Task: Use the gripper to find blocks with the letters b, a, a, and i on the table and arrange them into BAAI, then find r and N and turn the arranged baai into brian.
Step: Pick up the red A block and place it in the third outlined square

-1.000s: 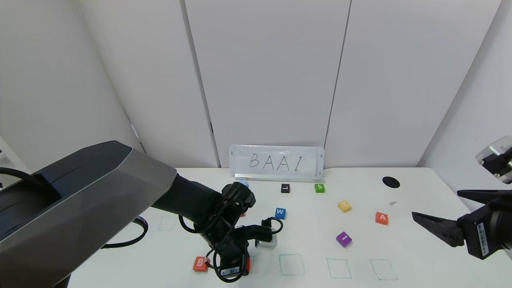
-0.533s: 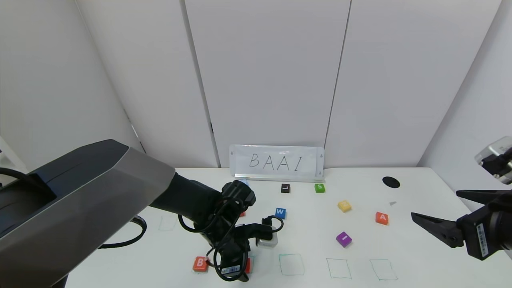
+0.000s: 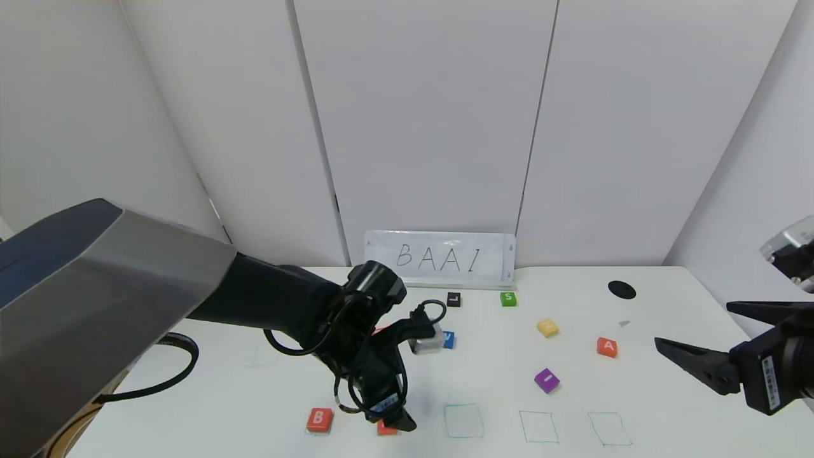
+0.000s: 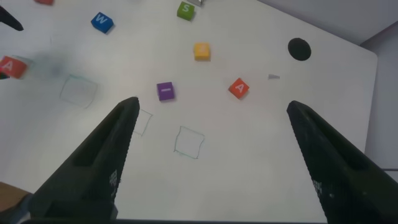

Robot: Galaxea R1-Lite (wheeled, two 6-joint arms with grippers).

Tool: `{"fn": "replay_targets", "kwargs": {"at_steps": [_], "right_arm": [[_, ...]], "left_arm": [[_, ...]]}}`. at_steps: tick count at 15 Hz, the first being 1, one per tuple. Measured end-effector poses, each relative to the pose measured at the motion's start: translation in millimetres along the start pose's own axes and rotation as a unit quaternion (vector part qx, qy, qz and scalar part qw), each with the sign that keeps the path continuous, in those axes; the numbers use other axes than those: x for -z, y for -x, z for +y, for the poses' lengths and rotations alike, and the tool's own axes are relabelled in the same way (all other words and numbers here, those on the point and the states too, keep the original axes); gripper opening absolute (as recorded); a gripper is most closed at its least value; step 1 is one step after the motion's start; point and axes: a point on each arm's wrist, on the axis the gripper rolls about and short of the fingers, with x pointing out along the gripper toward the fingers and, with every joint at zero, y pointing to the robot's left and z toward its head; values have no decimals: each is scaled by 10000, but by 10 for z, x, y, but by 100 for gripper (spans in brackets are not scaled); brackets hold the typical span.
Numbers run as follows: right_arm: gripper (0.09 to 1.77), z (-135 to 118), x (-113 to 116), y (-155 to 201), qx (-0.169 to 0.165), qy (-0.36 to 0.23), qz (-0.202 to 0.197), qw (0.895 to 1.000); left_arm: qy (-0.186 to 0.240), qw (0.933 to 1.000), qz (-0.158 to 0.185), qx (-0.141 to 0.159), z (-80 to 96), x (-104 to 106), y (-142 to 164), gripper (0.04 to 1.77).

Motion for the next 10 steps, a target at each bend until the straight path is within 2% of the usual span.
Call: {"fn": "replay_targets", "kwargs": {"at_steps": [2,3,4,6,8,9,10], "right_arm": [[171,4,-1,6,-11,-9,-13,10000],[171,3,-3,9,-15,-15,-20,10000],[171,3,-7,12,-16,-20,-29,10000],[171,0,-15,17,17,-40,-46,10000],[171,-2,-18,18,70,-46,-48,10000],[171,-2,-19,12,74,-46,-40,10000],[171,0,-20,4,78,-60,-28,9999]], "left_arm": [[975,9949,-241,-107,-21,-127,92,158],[1478,9882,-366,-156,-31,-186,143,159],[1978,9788,-502,-189,-52,-239,216,161],[2717,9588,-732,-381,-121,-307,409,163],[3336,9338,-899,-932,-173,-303,624,165],[3501,9240,-966,-1199,-198,-274,730,166],[3584,9173,-1006,-1412,-220,-231,820,167]]}}
